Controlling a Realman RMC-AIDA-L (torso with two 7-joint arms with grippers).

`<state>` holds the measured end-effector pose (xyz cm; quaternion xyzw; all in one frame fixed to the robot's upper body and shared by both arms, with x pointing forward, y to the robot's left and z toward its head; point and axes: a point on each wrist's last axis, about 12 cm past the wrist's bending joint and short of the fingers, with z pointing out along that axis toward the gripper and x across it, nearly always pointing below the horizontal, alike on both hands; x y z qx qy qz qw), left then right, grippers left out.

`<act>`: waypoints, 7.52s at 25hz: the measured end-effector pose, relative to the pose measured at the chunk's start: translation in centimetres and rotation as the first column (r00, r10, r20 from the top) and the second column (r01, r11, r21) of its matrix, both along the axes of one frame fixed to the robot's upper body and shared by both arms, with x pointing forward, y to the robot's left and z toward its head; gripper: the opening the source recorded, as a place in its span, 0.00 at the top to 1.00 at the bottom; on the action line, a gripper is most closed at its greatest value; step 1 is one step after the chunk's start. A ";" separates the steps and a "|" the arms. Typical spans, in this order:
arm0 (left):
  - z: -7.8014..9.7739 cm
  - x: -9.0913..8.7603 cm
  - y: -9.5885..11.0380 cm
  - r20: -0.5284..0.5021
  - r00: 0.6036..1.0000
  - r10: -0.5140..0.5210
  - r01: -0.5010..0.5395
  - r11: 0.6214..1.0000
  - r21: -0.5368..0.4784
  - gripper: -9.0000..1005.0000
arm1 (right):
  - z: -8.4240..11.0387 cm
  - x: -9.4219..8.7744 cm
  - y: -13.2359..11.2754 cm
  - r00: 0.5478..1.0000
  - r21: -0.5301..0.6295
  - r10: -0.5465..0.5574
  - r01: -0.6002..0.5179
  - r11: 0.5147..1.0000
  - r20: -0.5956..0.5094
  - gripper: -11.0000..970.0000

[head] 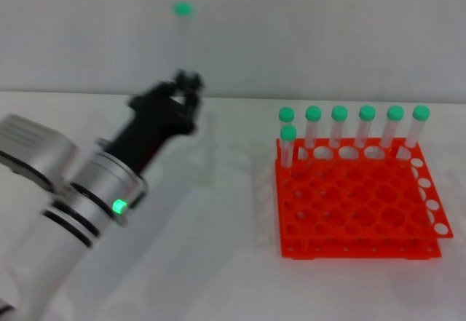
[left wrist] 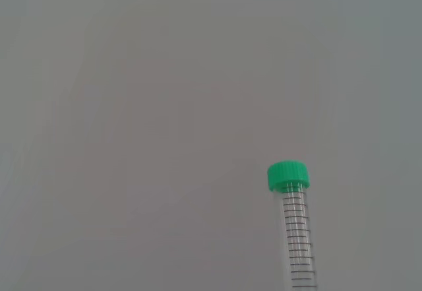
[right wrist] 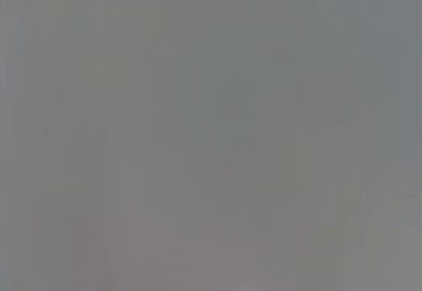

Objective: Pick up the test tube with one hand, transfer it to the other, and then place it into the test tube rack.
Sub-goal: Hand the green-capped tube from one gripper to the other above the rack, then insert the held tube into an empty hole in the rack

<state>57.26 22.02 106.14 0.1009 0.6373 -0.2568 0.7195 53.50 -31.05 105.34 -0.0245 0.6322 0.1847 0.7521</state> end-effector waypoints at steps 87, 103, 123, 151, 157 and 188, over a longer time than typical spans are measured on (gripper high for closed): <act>-3.4 -7.0 -7.9 -0.053 0.924 -0.378 0.380 0.903 0.201 0.60 | 6.3 4.0 8.8 0.642 -0.025 0.766 -0.766 0.642 -0.018 0.78; -5.1 -13.4 1.6 0.057 0.994 0.090 -0.095 0.990 0.107 0.22 | 5.0 6.1 13.5 0.809 -0.201 0.587 -0.579 0.791 -0.020 0.78; -5.6 -13.6 5.2 0.035 0.956 0.290 -0.292 0.950 0.111 0.14 | 4.1 8.1 14.3 0.880 -0.310 0.451 -0.474 0.824 -0.147 0.77; -5.2 -12.4 5.8 0.057 0.950 0.307 -0.312 0.942 0.123 0.14 | 2.7 8.3 13.7 0.891 -0.327 0.382 -0.447 0.832 -0.246 0.77; -5.2 -12.3 5.7 0.059 0.950 0.306 -0.311 0.943 0.123 0.14 | 2.6 8.3 13.9 0.889 -0.330 0.386 -0.452 0.829 -0.248 0.77; -4.9 -12.0 5.7 0.066 0.948 0.311 -0.317 0.943 0.104 0.14 | 2.2 7.5 14.1 0.873 -0.410 0.410 -0.487 0.771 -0.266 0.18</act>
